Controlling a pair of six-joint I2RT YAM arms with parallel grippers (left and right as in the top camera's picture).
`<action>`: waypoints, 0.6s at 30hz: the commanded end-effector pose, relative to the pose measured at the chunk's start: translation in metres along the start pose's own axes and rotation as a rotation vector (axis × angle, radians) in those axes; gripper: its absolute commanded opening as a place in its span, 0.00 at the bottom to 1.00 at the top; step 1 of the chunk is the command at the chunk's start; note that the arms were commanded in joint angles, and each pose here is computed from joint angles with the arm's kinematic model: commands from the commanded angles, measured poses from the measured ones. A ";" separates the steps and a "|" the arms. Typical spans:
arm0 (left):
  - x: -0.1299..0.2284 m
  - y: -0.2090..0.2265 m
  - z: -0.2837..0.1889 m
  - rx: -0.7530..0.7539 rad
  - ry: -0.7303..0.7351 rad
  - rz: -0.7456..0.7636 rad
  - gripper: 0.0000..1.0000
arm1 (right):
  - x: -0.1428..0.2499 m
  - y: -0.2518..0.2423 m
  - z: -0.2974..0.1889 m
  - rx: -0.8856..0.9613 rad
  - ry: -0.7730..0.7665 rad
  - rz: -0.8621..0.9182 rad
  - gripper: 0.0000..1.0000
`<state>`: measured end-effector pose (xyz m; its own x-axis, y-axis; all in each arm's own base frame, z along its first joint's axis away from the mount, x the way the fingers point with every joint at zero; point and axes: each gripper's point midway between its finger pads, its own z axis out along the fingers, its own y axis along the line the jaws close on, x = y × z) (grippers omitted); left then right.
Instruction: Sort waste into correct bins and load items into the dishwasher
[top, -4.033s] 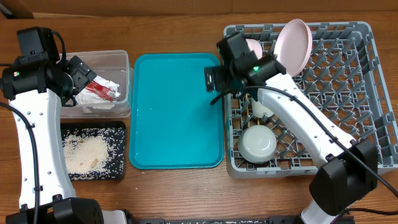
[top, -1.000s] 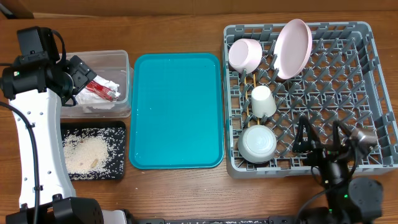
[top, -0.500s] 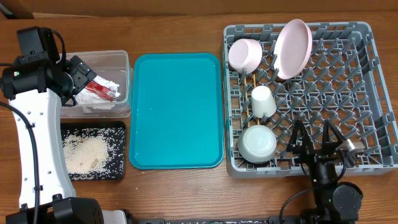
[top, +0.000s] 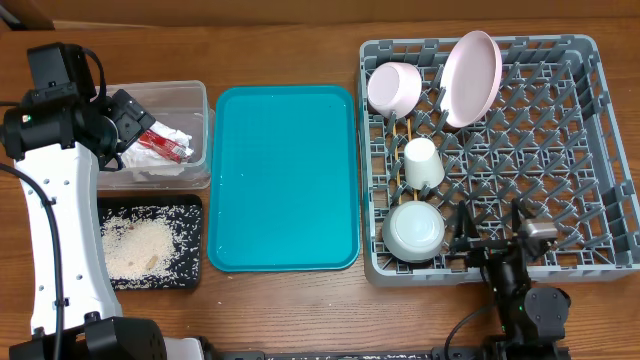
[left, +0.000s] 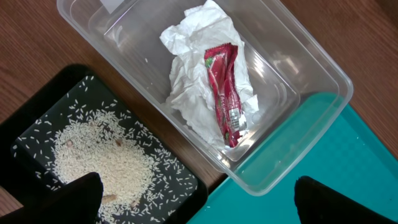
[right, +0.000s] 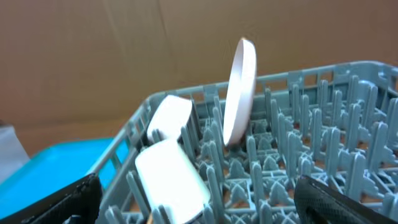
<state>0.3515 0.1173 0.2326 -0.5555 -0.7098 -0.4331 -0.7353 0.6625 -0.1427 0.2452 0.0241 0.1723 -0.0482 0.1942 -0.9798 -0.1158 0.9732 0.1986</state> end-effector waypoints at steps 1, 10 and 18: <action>-0.003 -0.005 -0.002 0.008 -0.010 -0.015 1.00 | 0.002 0.000 0.000 -0.003 -0.004 -0.058 1.00; -0.003 -0.005 -0.002 0.008 -0.010 -0.015 1.00 | 0.001 0.000 0.000 -0.003 -0.006 -0.047 1.00; -0.003 -0.005 -0.002 0.008 -0.010 -0.015 1.00 | 0.001 0.000 0.000 -0.003 -0.006 -0.047 1.00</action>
<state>0.3514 0.1173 0.2328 -0.5553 -0.7098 -0.4333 -0.7353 0.6625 -0.1429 0.2452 0.0243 0.1725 -0.0430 0.1559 -0.9868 -0.1185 0.9800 0.1600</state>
